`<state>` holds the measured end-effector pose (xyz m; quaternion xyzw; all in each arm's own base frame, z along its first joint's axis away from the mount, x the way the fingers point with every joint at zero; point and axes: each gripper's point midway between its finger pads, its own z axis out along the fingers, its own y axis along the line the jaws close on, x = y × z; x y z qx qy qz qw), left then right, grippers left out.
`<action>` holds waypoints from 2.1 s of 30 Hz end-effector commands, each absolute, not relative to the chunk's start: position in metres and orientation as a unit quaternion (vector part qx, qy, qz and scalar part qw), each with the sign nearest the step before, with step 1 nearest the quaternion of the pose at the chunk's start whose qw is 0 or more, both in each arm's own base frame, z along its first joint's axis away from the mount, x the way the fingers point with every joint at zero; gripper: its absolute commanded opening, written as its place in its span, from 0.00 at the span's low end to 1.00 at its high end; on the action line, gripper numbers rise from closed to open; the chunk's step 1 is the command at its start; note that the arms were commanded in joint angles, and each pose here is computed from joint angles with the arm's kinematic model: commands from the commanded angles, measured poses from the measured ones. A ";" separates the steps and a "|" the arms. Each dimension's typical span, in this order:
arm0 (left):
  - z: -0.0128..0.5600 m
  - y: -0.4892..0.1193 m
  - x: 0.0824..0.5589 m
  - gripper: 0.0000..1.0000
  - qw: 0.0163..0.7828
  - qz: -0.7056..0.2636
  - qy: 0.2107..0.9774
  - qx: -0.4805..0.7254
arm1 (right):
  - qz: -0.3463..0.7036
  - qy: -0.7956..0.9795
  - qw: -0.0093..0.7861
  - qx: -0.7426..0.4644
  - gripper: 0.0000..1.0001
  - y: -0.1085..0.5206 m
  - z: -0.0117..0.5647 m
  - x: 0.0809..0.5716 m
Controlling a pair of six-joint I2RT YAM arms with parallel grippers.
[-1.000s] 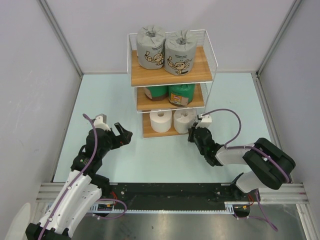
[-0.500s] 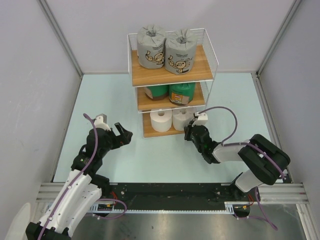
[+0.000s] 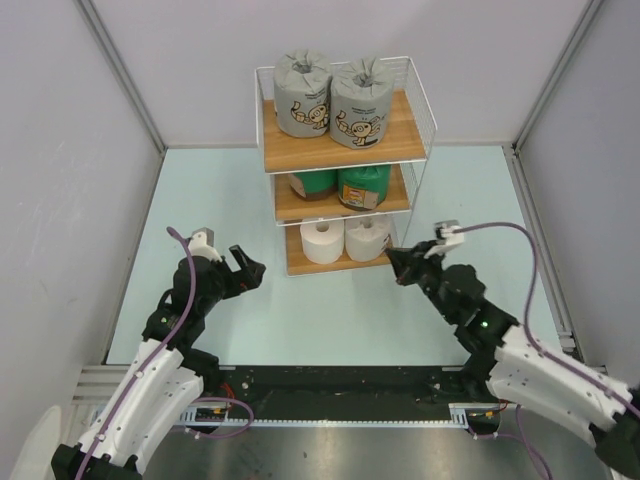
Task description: Place and organize the paper towels onto the shelf
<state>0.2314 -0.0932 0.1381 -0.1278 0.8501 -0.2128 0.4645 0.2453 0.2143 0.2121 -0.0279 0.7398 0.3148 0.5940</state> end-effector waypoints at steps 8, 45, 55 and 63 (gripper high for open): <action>0.148 -0.097 0.234 1.00 0.476 -0.223 0.843 -0.115 | 0.185 0.755 0.609 0.159 0.00 0.086 0.200 0.267; 0.151 -0.097 0.233 1.00 0.481 -0.225 0.839 -0.115 | 0.532 0.779 0.333 0.013 0.00 0.168 0.234 0.318; 0.151 -0.097 0.233 1.00 0.480 -0.225 0.840 -0.115 | 0.514 0.807 0.289 -0.016 0.00 0.189 0.216 0.286; 0.151 -0.097 0.233 1.00 0.482 -0.226 0.839 -0.115 | 0.446 0.838 0.312 0.047 0.00 0.162 0.195 0.302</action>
